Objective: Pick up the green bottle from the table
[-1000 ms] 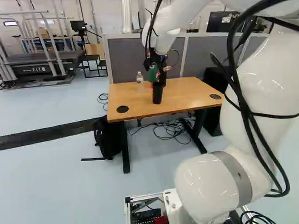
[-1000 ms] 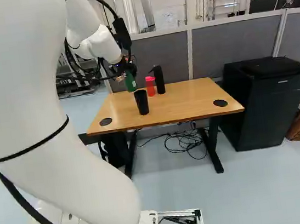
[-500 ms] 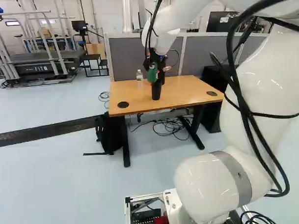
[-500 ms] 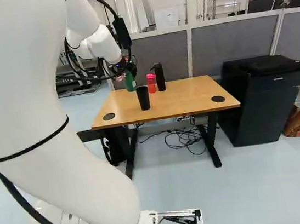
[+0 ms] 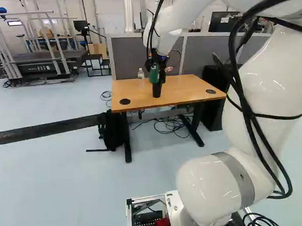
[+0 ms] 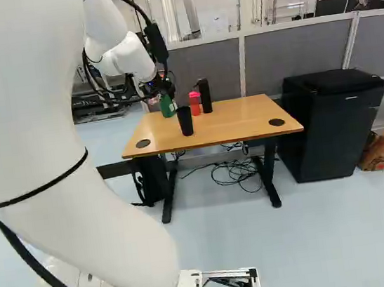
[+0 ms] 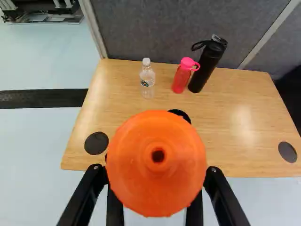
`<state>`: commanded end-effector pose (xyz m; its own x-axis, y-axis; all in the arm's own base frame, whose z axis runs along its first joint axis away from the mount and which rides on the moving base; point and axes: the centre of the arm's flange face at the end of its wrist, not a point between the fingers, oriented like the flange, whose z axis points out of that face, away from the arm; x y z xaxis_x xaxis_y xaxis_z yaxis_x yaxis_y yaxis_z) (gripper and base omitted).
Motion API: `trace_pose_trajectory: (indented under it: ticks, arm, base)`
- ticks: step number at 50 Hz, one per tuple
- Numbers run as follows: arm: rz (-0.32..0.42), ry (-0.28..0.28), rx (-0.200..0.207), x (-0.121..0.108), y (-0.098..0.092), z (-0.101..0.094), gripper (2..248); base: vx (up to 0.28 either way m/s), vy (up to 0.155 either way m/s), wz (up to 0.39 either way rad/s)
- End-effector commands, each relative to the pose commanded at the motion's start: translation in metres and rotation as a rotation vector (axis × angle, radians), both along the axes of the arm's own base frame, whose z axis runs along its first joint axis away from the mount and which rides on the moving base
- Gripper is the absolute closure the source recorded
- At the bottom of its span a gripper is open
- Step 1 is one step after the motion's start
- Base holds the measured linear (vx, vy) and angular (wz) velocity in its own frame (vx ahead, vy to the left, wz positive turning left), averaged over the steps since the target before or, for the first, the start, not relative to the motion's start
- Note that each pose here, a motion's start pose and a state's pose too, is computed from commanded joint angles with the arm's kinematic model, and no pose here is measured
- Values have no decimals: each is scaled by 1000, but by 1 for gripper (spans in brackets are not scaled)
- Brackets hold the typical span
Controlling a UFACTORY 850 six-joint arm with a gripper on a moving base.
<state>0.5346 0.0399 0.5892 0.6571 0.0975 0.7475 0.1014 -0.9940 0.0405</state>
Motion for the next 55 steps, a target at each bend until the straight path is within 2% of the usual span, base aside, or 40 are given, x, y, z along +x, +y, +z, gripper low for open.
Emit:
trace_pose_trajectory:
  ticks: [34,55]
  arm:
    - [0,-1,0,0,0,-1,131]
    - [-3,-16,4,-8,-2,-10,131]
  base:
    - [-8,0,-3]
    - [0,0,0]
